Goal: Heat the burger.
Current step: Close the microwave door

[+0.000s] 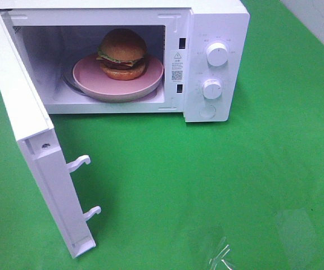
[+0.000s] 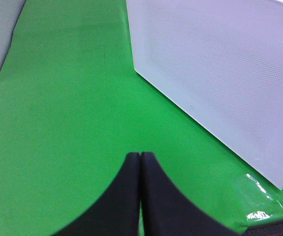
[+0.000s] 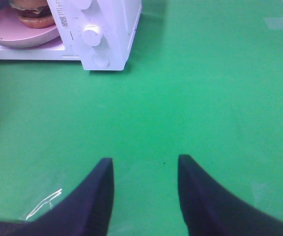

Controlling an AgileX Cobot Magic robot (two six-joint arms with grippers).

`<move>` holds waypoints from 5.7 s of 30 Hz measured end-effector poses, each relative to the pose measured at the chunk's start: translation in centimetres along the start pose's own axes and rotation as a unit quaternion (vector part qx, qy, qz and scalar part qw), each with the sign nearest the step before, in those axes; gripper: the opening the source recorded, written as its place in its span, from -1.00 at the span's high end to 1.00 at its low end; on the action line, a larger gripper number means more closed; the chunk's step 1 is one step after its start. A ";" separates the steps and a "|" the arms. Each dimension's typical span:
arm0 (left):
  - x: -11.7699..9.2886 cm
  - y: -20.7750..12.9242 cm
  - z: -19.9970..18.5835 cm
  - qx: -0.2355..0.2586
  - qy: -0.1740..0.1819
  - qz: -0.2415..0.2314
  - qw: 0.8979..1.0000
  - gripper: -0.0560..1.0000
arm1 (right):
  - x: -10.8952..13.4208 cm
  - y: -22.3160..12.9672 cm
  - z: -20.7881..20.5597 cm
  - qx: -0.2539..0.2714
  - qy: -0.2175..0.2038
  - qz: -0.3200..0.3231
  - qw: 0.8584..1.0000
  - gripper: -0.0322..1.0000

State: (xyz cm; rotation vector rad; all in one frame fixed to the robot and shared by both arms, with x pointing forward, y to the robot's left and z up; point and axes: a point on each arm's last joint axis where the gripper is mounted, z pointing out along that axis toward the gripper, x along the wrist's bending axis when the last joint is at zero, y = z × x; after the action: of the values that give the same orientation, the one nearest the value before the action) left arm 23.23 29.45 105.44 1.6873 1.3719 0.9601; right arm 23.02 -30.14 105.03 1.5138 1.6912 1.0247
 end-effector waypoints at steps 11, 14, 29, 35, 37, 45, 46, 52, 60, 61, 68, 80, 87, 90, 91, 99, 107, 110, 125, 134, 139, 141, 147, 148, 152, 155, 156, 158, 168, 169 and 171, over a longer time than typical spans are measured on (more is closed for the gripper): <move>0.0 0.0 0.0 0.000 0.000 0.000 1.000 0.89 | 0.0 0.0 0.0 0.000 0.000 0.000 1.000 0.14; 0.0 0.0 0.0 0.000 0.000 0.000 1.000 0.89 | 0.0 0.0 0.0 0.000 0.000 0.000 1.000 0.14; 0.3 2.2 -0.2 -0.115 0.018 -0.002 0.993 0.89 | 0.0 0.0 0.0 0.000 0.000 0.000 1.000 0.14; 0.5 3.2 2.8 -0.113 0.004 -0.020 0.993 0.89 | 0.0 0.0 0.0 0.000 0.000 0.000 1.000 0.14; 0.6 3.5 4.0 -0.097 -0.004 -0.028 0.995 0.89 | 0.0 0.0 0.0 0.000 0.000 0.000 1.000 0.14; 0.4 4.0 10.2 0.047 -0.062 -0.008 0.997 0.89 | 0.0 0.0 0.0 0.000 0.000 0.000 1.000 0.14; 0.4 4.0 10.2 0.047 -0.062 -0.008 0.997 0.89 | 0.0 0.0 0.0 0.000 0.000 0.000 1.000 0.14; -0.1 3.8 13.6 0.103 -0.109 -0.002 0.989 0.89 | 0.0 0.0 0.0 0.000 0.000 0.000 1.000 0.14; -0.7 2.7 19.0 0.151 -0.170 -0.004 0.974 0.89 | 0.0 0.0 0.0 0.000 0.000 0.000 1.000 0.14; -0.7 2.7 19.0 0.151 -0.170 -0.004 0.974 0.89 | 0.0 0.0 0.0 0.000 0.000 0.000 1.000 0.14; -0.9 2.2 20.9 0.153 -0.180 -0.017 0.971 0.89 | 0.0 0.0 0.0 0.000 0.000 0.000 1.000 0.14; -0.1 2.8 21.7 0.111 -0.133 -0.023 0.985 0.89 | 0.0 0.0 0.0 0.000 0.000 0.000 1.000 0.14; 0.0 3.7 21.8 0.096 -0.132 -0.012 0.987 0.89 | 0.0 0.0 0.0 0.000 0.000 0.000 1.000 0.14; 0.1 4.2 22.0 0.089 -0.130 -0.004 0.987 0.89 | 0.0 0.0 0.0 0.000 0.000 0.000 1.000 0.14; 0.1 4.2 22.0 0.089 -0.130 -0.004 0.987 0.89 | 0.0 0.0 0.0 0.000 0.000 0.000 1.000 0.14; -1.2 4.0 23.6 0.111 -0.146 0.025 0.983 0.89 | 0.0 0.0 0.0 0.000 0.000 0.000 1.000 0.14; -2.1 4.4 25.6 0.121 -0.128 0.051 0.983 0.89 | 0.0 0.0 0.0 0.000 0.000 0.000 1.000 0.14; -2.2 4.6 26.7 0.128 -0.130 0.053 0.982 0.89 | 0.0 0.0 0.0 0.000 0.000 0.000 1.000 0.14; -5.4 6.5 29.9 0.121 -0.161 0.087 0.976 0.89 | 0.0 0.0 0.0 0.000 0.000 0.000 1.000 0.14; -7.8 8.0 32.4 0.108 -0.175 0.111 0.972 0.89 | 0.0 0.0 0.0 0.000 0.000 0.000 1.000 0.14; -9.2 8.7 33.3 0.098 -0.189 0.130 0.968 0.89 | 0.0 0.0 0.0 0.000 0.000 0.000 1.000 0.14; -9.5 9.0 33.5 0.094 -0.192 0.134 0.968 0.89 | 0.0 0.0 0.0 0.000 0.000 0.000 1.000 0.14; -12.0 10.1 35.6 0.074 -0.193 0.151 0.967 0.89 | 0.0 0.0 0.0 0.000 0.000 0.000 1.000 0.14; -12.0 10.1 35.6 0.074 -0.193 0.151 0.967 0.89 | 0.0 0.0 0.0 0.000 0.000 0.000 1.000 0.14; -13.1 10.5 36.4 0.069 -0.200 0.156 0.965 0.89 | 0.0 0.0 0.0 0.000 0.000 0.000 1.000 0.14; -14.5 11.0 37.2 0.062 -0.217 0.161 0.961 0.89 | 0.0 0.0 0.0 0.000 0.000 0.000 1.000 0.14; -15.5 11.1 37.6 0.059 -0.231 0.165 0.957 0.89 | 0.0 0.0 0.0 0.000 0.000 0.000 1.000 0.14; -16.4 11.3 37.9 0.058 -0.243 0.162 0.955 0.89 | 0.0 0.0 0.0 0.000 0.000 0.000 1.000 0.14; -19.5 12.1 38.9 0.047 -0.269 0.140 0.952 0.89 | 0.0 0.0 0.0 0.000 0.000 0.000 1.000 0.14; -19.9 12.3 39.2 0.042 -0.269 0.139 0.952 0.89 | 0.0 0.0 0.0 0.000 0.000 0.000 1.000 0.14; -20.5 12.4 39.2 0.040 -0.275 0.142 0.950 0.89 | 0.0 0.0 0.0 0.000 0.000 0.000 1.000 0.14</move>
State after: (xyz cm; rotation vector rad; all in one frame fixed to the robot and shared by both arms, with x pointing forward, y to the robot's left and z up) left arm 60.55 3.91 97.25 2.0526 0.8204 0.5173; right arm 23.02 -30.14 105.03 1.5128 1.6918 1.0241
